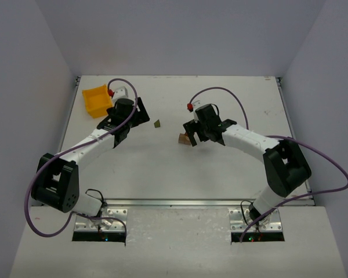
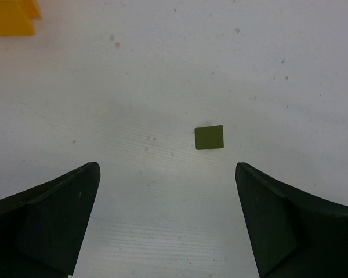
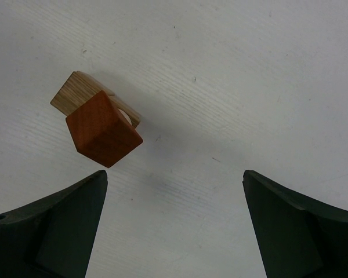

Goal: Build the wood block tower

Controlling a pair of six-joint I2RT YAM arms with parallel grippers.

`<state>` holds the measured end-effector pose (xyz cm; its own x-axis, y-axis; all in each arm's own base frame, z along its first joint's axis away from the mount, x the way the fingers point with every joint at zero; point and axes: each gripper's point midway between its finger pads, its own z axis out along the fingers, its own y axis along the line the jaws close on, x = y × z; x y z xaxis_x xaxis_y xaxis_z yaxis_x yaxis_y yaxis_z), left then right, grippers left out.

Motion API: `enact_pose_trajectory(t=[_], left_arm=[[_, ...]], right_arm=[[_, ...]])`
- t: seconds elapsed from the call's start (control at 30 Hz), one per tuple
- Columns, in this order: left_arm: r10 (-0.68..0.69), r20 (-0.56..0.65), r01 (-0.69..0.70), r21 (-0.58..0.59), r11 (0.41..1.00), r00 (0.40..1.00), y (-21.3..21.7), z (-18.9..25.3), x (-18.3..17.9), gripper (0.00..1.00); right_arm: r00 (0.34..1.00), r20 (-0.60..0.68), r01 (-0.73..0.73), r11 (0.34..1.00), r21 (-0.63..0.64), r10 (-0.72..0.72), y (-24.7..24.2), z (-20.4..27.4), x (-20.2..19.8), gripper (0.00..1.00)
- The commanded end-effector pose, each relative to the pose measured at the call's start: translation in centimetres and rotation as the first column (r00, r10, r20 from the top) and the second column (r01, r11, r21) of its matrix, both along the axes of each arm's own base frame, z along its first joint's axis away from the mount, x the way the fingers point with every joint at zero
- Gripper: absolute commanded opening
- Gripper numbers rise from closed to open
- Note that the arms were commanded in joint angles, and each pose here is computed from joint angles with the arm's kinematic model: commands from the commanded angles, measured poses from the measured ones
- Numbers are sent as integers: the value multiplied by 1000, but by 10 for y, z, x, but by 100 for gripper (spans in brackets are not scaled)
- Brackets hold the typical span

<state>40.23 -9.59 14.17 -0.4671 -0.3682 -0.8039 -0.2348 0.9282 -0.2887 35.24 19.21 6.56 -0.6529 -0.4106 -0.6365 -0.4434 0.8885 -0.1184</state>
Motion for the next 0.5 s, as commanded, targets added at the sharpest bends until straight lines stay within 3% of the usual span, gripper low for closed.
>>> enact_pose_trajectory(t=[0.0,0.47], left_arm=[[3,64,-1,-18,1000,998,0,17,11,100],[-8,99,11,-30,999,995,-3,25,16,100]], right_arm=[[997,79,8,1000,8,-9,9,21,21,99],[996,83,10,1000,16,-11,7,25,17,99]])
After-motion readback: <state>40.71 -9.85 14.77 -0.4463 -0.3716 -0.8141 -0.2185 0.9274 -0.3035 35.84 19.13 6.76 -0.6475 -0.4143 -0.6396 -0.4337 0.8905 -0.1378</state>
